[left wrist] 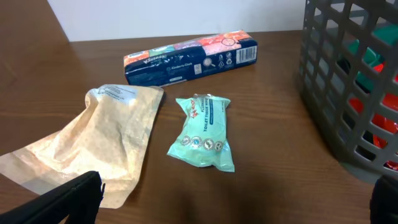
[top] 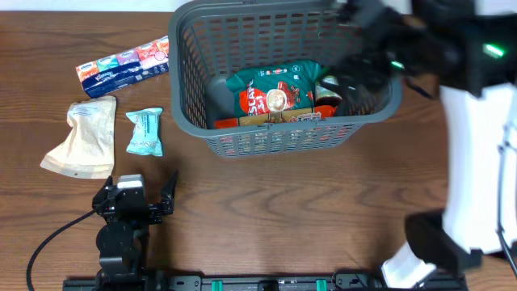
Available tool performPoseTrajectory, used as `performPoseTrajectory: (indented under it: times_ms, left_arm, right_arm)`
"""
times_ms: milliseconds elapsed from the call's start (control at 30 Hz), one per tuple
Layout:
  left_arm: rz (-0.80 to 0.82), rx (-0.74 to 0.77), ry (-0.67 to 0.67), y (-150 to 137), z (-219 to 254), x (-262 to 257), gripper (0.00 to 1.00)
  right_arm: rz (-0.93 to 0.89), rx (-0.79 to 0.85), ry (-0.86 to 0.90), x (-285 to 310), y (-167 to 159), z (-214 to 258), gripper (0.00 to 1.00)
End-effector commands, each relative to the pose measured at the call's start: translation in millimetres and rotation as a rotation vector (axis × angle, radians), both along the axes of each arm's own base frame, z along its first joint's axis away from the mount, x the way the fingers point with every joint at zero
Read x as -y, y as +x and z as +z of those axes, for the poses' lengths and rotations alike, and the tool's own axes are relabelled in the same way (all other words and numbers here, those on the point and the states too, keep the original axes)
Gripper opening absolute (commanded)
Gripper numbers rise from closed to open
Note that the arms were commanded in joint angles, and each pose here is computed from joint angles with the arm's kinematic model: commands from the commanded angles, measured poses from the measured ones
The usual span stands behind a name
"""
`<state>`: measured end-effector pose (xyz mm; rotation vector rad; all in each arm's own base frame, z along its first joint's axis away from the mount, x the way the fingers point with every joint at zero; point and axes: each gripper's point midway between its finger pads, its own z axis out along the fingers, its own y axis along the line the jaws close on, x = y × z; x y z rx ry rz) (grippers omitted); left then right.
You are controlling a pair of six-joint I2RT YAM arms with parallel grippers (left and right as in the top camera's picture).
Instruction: Pack container
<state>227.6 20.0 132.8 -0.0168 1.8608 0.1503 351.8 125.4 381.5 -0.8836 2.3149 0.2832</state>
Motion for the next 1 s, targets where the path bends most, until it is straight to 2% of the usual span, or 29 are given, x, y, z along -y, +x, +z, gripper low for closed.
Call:
performPoseTrajectory:
  times_ms: [0, 167, 300, 433, 667, 967]
  left_arm:
    - [-0.018, -0.024, 0.009, 0, -11, 3, 0.99]
    - [-0.017, -0.024, 0.010, 0, -11, 3, 0.99]
    - [-0.017, -0.024, 0.010, 0, -11, 3, 0.99]
    - [-0.017, -0.023, 0.009, 0, -11, 3, 0.99]
    - [-0.017, -0.024, 0.010, 0, -11, 3, 0.98]
    - [-0.017, -0.024, 0.010, 0, -11, 3, 0.99]
  right_arm:
    - [-0.172, 0.034, 0.041, 33, -29, 30, 0.99]
    - [-0.325, 0.098, 0.075, 68, -54, 55, 0.99]
    - [-0.432, 0.092, 0.042, 101, -75, 49, 0.99]
    - [-0.476, 0.059, 0.039, 115, -94, 32, 0.99]
    - [-0.520, 0.136, 0.032, 125, -119, 37, 0.99]
    - [-0.537, 0.154, 0.017, 128, -123, 40, 0.99]
